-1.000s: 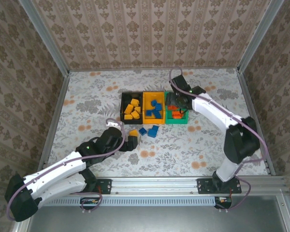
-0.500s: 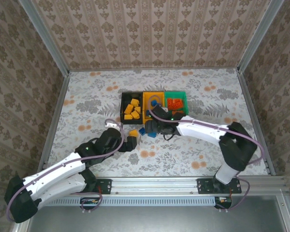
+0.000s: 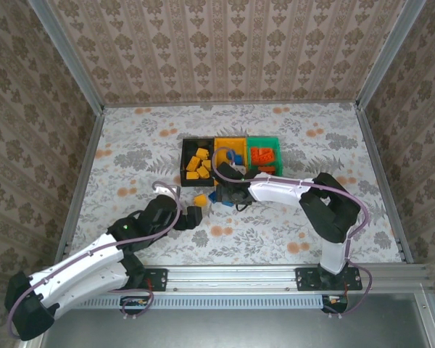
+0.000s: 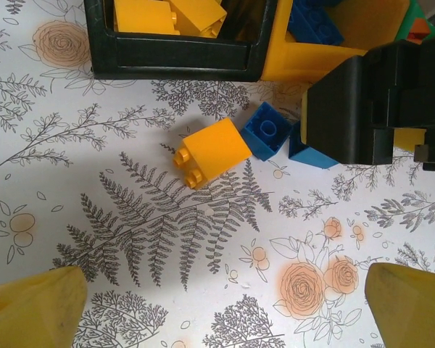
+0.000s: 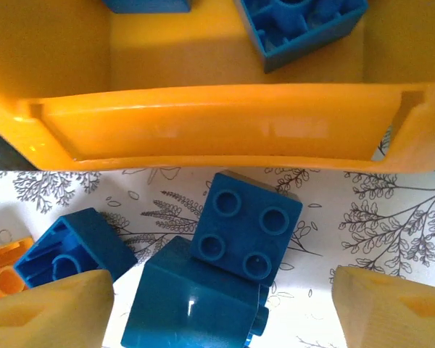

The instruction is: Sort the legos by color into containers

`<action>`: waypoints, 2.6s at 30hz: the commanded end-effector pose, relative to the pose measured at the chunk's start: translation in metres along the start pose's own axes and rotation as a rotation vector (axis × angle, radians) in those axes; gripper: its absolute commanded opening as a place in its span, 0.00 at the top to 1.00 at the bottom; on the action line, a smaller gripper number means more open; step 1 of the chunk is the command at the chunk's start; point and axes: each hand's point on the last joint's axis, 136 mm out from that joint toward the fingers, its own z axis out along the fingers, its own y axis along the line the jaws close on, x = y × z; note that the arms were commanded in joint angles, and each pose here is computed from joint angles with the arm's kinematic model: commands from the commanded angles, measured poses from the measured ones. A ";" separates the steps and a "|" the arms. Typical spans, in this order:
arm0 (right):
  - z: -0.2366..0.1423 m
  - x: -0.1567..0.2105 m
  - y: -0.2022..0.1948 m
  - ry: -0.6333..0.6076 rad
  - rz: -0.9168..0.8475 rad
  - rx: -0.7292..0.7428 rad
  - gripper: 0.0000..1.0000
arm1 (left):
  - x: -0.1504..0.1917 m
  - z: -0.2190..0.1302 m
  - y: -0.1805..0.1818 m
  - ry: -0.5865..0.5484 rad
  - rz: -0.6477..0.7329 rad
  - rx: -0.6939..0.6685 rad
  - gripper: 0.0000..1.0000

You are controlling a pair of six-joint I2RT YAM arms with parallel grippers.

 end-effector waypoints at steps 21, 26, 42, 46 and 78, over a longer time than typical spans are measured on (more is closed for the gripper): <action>-0.093 -0.011 -0.029 -0.078 -0.008 -0.126 0.64 | -0.001 0.002 0.006 0.006 -0.010 -0.015 0.00; -0.106 -0.059 -0.014 -0.134 -0.005 -0.158 0.64 | -0.003 0.005 0.004 0.016 -0.003 -0.024 0.00; -0.029 -0.147 0.004 -0.133 0.028 -0.021 0.58 | -0.010 0.012 0.005 0.046 0.047 -0.078 0.00; -0.030 -0.150 0.008 -0.131 0.034 -0.032 0.38 | -0.014 0.015 0.005 0.044 0.047 -0.078 0.01; -0.115 -0.102 -0.036 -0.252 0.096 -0.194 0.15 | -0.010 0.114 0.007 0.183 0.096 -0.152 0.19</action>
